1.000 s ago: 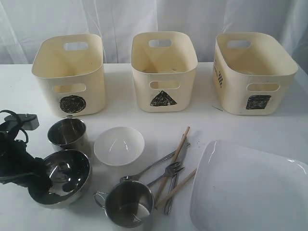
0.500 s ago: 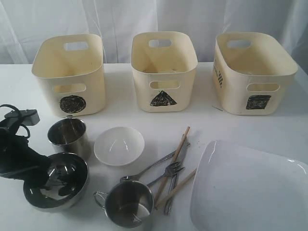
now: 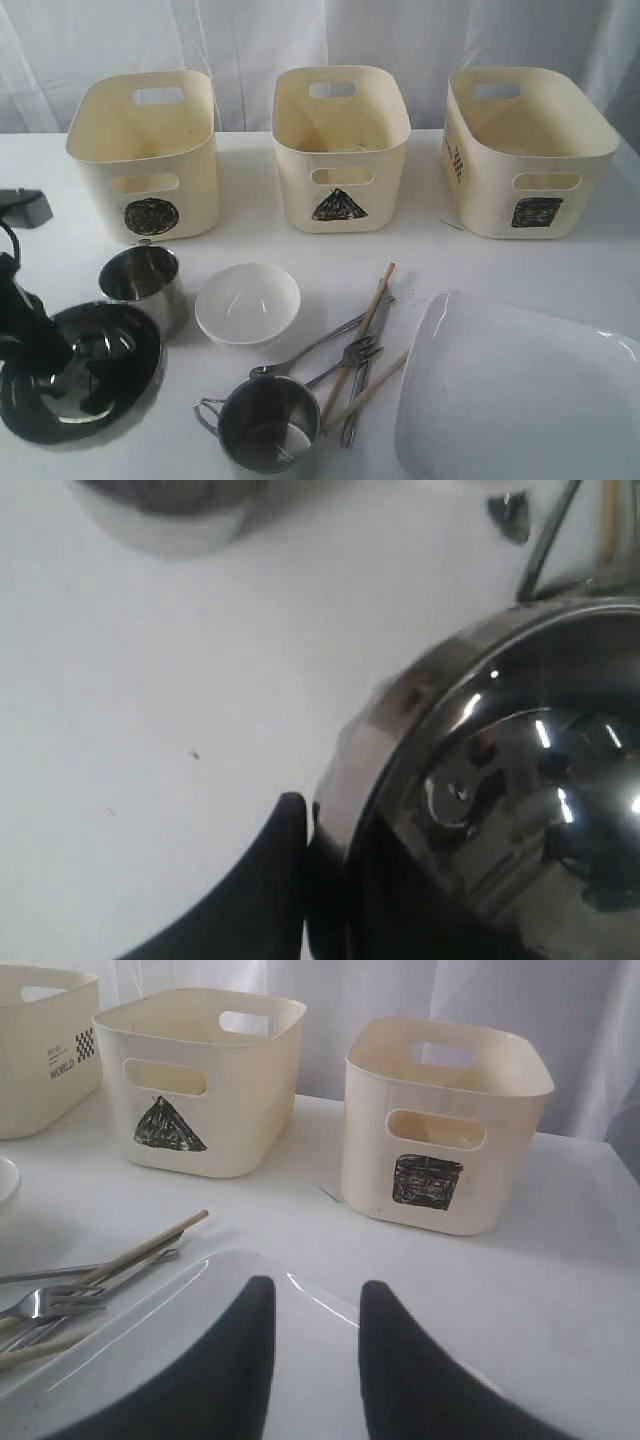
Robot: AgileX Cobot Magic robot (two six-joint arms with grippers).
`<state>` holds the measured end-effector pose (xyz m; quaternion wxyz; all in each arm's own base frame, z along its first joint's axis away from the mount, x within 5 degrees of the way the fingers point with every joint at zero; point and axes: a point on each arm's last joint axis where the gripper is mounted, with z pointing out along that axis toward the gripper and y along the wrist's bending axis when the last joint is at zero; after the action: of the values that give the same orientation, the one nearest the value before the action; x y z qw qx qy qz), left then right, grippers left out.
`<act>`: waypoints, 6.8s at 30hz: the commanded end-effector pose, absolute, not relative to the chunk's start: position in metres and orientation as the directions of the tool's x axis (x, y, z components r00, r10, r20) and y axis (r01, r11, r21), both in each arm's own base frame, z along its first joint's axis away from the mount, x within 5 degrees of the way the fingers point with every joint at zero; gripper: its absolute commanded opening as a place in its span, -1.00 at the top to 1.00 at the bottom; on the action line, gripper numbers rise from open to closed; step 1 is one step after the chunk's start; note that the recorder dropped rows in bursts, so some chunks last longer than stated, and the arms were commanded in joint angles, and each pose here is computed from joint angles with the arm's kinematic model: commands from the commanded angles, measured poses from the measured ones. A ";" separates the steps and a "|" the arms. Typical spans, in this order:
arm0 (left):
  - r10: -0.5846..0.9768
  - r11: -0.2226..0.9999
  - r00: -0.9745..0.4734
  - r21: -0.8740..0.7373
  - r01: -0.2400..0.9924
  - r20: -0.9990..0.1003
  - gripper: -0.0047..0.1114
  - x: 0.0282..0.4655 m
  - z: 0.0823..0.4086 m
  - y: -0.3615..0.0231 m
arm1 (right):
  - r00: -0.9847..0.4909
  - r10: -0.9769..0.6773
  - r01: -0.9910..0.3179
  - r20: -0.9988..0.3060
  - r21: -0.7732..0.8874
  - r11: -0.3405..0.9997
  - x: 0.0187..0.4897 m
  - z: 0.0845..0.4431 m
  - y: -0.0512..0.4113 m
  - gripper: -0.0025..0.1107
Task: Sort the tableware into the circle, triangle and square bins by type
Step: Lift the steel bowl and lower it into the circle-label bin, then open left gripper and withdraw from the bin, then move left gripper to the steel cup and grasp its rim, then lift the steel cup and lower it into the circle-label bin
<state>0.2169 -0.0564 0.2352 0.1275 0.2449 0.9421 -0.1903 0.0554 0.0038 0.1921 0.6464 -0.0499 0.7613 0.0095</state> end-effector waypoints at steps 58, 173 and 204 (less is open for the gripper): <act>0.301 0.890 -0.656 -0.043 0.453 -0.692 0.38 0.493 0.297 -0.062 | -0.152 -0.063 -0.078 -0.986 -0.052 0.996 0.055 0.191 0.003 0.45; 0.409 0.884 -0.495 0.198 0.424 -0.767 0.92 0.378 0.358 -0.043 | -0.154 -0.045 -0.076 -0.987 -0.034 0.997 0.055 0.191 0.003 0.45; 0.374 0.903 -0.520 0.173 0.394 -0.768 0.25 0.482 0.262 -0.054 | -0.154 -0.045 -0.076 -0.987 -0.034 0.997 0.055 0.191 0.003 0.45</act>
<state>0.4880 -0.0468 0.2485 0.4355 0.2189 0.8732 0.0046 0.0554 0.0038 0.1921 0.6463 -0.0429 0.7617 0.0154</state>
